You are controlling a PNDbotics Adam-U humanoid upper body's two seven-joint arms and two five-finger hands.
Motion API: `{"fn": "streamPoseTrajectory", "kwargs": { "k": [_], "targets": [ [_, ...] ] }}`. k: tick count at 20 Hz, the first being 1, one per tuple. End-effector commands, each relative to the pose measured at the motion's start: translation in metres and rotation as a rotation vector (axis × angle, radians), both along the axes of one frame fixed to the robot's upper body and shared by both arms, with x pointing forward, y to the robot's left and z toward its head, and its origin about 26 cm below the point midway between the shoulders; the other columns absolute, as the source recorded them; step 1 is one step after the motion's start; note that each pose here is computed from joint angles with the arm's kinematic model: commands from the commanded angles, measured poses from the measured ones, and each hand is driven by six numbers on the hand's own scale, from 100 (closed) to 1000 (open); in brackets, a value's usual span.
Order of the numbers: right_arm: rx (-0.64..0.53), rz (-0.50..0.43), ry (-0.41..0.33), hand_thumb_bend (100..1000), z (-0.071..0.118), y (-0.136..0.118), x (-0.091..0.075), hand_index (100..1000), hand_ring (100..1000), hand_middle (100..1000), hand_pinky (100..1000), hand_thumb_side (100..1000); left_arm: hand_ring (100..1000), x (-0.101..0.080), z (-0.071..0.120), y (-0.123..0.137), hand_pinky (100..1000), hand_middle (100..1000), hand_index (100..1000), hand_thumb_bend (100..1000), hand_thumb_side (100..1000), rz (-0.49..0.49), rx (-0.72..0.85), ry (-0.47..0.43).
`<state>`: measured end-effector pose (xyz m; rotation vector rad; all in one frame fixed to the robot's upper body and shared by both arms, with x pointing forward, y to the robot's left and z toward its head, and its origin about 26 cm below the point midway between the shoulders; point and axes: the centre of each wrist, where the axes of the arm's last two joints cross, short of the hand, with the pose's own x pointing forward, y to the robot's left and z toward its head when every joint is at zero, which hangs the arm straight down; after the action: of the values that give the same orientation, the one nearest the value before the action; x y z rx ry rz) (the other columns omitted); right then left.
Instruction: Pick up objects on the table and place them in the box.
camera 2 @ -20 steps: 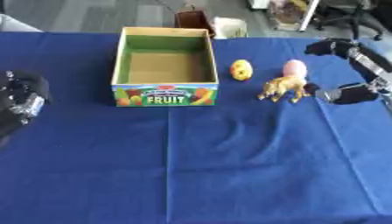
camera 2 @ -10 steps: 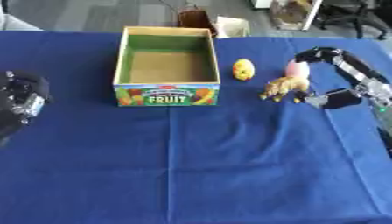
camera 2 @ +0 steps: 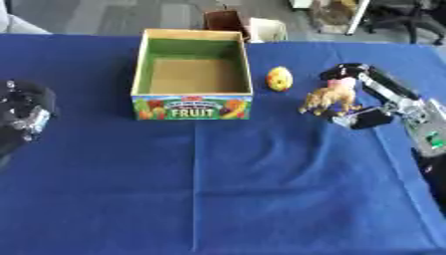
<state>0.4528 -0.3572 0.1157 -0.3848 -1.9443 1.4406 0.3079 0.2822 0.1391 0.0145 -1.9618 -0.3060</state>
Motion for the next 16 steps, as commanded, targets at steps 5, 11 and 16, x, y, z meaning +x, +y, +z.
{"fn": "streamPoseTrajectory", "kwargs": {
  "k": [5,11,16],
  "targets": [
    [-0.068,-0.054,-0.054,305,0.012,-0.008,0.006,844,805,720,824,100,500,0.001,0.01,-0.001,545,538,599,225,148,-0.013,0.011,-0.036],
    [-0.083,-0.16,-0.102,283,0.009,-0.018,0.005,836,801,711,820,100,500,0.001,0.01,-0.001,545,538,599,227,149,-0.013,0.012,-0.034],
    [-0.085,-0.239,-0.137,280,0.007,-0.027,0.003,835,802,710,818,100,500,0.001,0.01,-0.001,545,537,599,228,148,-0.012,0.012,-0.035]
  ]
}}
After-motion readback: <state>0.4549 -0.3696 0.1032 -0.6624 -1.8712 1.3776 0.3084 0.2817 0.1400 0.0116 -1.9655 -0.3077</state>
